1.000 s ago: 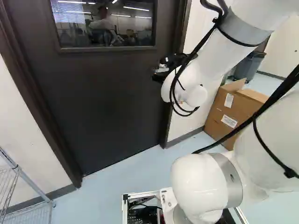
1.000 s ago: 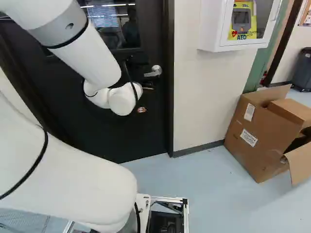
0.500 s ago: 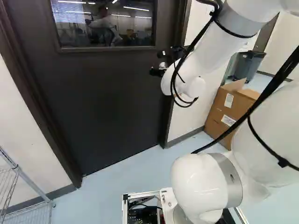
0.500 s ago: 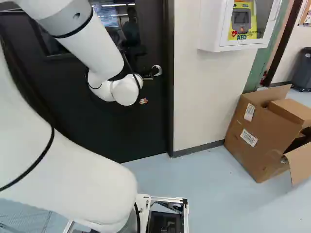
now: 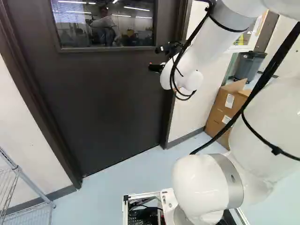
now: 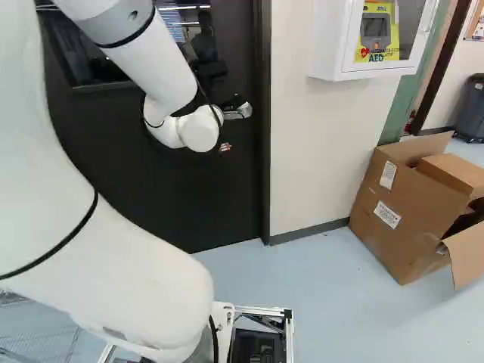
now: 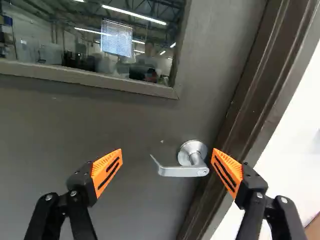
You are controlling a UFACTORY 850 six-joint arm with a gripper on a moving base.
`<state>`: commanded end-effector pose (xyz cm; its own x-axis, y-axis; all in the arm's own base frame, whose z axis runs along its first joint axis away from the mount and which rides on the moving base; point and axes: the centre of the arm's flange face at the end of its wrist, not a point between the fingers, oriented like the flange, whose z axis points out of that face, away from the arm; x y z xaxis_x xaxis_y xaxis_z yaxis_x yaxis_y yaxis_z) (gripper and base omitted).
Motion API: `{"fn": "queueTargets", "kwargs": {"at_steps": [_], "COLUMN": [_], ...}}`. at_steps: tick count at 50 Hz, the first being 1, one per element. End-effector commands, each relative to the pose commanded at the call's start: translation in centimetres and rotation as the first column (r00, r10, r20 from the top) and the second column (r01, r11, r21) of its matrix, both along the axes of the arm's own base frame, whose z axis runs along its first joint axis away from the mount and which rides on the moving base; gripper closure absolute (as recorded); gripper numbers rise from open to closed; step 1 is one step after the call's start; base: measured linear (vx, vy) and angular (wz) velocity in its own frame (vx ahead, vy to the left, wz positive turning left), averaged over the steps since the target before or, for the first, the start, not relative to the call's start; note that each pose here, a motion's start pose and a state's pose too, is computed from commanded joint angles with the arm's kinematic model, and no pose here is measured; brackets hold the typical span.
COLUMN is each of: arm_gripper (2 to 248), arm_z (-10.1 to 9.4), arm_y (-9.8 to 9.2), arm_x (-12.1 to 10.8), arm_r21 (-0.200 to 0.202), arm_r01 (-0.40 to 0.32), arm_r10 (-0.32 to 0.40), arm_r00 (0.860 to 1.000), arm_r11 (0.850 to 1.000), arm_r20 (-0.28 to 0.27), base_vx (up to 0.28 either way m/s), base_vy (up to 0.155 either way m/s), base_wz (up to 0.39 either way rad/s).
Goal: Open the door and move inside
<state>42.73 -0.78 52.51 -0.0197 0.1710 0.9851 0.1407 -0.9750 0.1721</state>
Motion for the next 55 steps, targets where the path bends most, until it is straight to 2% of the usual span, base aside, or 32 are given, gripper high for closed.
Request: {"fn": "queueTargets", "kwargs": {"at_steps": [28, 55], "arm_gripper": [3, 3], "arm_z": [0.0, -2.5], "arm_y": [1.6, 2.0], "arm_x": [2.5, 3.6], "arm_r21": [0.0, 0.004], "arm_r01": [-0.039, -0.047], "arm_r10": [0.039, 0.047], "arm_r00": [0.999, 0.997], "arm_r11": [0.999, 0.999], "arm_r20": [-0.005, -0.061], "base_vx": [0.0, 0.0], "base_vy": [0.0, 0.0], "base_wz": [0.0, 0.0]}}
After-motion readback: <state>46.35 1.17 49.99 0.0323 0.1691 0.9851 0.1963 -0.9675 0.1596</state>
